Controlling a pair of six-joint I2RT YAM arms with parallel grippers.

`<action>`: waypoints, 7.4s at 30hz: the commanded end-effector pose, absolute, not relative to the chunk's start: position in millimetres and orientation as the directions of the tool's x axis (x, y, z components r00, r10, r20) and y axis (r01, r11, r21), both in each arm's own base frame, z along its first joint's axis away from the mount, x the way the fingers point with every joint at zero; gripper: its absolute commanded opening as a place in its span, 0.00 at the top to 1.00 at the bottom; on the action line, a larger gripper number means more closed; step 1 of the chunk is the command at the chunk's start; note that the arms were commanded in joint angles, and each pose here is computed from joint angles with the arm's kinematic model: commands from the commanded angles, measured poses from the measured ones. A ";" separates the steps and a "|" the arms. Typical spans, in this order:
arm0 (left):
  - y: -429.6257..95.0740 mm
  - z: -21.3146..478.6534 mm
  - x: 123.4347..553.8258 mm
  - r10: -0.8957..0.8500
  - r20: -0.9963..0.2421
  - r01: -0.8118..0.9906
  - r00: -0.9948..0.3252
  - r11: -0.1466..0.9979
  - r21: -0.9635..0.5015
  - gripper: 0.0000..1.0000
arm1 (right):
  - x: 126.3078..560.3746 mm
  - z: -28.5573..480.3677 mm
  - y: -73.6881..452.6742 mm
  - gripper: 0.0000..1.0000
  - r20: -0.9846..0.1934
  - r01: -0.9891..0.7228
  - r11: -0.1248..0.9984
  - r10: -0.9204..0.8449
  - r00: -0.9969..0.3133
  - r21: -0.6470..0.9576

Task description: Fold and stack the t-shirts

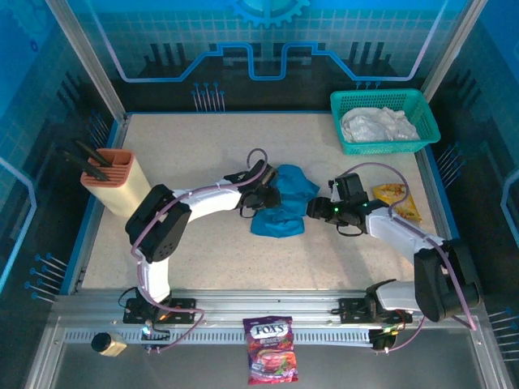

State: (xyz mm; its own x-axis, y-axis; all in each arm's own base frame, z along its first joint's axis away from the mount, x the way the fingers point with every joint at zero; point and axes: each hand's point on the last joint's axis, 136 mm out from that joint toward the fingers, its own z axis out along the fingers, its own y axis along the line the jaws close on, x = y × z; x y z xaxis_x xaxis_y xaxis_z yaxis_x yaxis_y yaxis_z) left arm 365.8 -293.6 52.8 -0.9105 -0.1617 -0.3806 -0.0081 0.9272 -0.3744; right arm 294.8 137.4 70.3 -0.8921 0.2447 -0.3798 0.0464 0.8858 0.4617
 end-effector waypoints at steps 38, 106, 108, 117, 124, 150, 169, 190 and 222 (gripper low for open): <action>-140.6 320.8 302.8 0.020 -0.782 0.037 -0.623 0.999 -0.004 0.97 | 311.3 41.9 272.2 0.30 -0.397 -0.277 0.855 -0.092 -0.913 0.439; -89.9 268.2 264.9 -0.045 -0.658 -0.065 -0.752 0.998 0.006 1.00 | 268.4 91.0 187.2 0.26 -0.400 -0.305 0.894 -0.161 -0.902 0.328; -91.9 264.0 264.9 -0.046 -0.647 -0.063 -0.761 0.998 0.004 1.00 | 280.6 74.4 188.7 0.37 -0.349 -0.284 0.911 -0.172 -0.921 0.300; -91.8 256.2 265.7 -0.048 -0.638 -0.071 -0.769 0.997 0.011 0.98 | 251.1 32.1 181.0 0.48 -0.221 -0.248 0.930 -0.190 -0.956 0.271; -94.6 223.6 276.1 -0.026 -0.572 -0.090 -0.820 0.992 0.084 0.98 | 220.0 56.5 166.4 0.29 -0.254 -0.269 0.932 -0.207 -0.945 0.243; -32.7 139.3 325.7 -0.198 -0.497 -0.395 -0.845 0.857 0.331 0.01 | 130.4 29.5 198.2 0.25 -0.139 -0.210 0.872 -0.165 -0.977 0.441; -62.1 58.1 190.5 -0.351 -0.223 -0.377 -0.910 0.922 0.086 0.05 | 130.8 54.1 209.2 1.00 -0.216 -0.313 0.869 -0.245 -0.945 0.383; -107.6 27.0 200.5 -0.293 -0.129 -0.288 -0.947 0.956 -0.057 1.00 | 158.7 119.4 202.2 1.00 -0.371 -0.328 0.842 -0.167 -0.913 0.427; -81.0 261.6 349.6 -0.648 -0.433 -0.330 -0.627 0.724 -0.605 1.00 | 396.7 240.9 194.0 1.00 -0.445 -0.235 0.605 0.223 -0.867 0.761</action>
